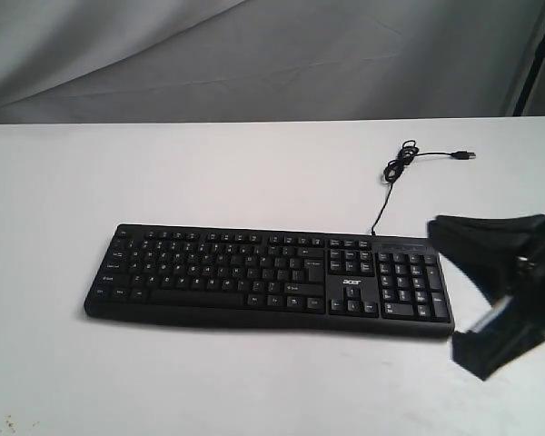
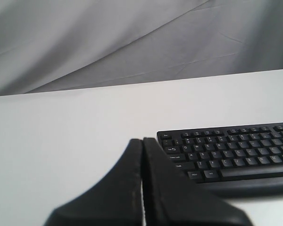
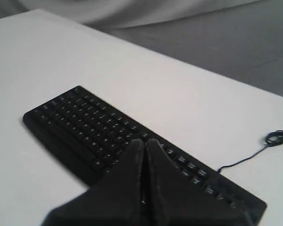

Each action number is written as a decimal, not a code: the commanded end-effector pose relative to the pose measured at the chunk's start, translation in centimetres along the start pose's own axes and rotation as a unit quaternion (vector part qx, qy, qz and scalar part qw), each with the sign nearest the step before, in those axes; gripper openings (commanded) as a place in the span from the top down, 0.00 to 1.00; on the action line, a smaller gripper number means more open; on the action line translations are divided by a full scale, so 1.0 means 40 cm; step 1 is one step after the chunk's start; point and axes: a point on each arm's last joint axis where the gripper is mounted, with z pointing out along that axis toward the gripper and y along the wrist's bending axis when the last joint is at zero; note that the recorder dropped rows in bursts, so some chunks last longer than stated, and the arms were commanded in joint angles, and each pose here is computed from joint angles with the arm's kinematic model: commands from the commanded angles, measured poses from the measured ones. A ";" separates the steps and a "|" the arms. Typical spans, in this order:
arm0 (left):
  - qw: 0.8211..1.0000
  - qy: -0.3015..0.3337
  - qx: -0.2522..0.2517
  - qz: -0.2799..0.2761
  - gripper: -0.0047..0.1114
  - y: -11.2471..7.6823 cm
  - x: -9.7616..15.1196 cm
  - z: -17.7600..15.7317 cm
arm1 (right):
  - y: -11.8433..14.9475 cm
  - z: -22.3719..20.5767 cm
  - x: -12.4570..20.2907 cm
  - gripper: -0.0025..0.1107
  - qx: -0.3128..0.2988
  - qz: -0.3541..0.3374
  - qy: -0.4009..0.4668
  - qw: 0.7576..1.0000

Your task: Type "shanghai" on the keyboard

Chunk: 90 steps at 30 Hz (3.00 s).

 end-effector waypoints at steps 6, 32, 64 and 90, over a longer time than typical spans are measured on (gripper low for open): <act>1.000 -0.001 0.002 -0.001 0.96 -0.001 0.002 0.000 | -0.034 -0.199 0.081 0.98 0.100 0.019 -0.181 0.978; 1.000 -0.001 0.002 -0.001 0.96 -0.001 0.002 0.000 | -0.033 -0.199 0.193 0.98 0.131 0.037 -0.166 0.977; 1.000 -0.001 0.002 -0.001 0.96 -0.001 0.002 0.000 | -0.026 -0.187 0.231 0.98 0.116 0.046 -0.081 0.989; 1.000 -0.001 0.002 -0.001 0.96 -0.001 0.002 0.000 | -0.026 -0.187 0.231 0.98 0.116 0.046 -0.081 0.989</act>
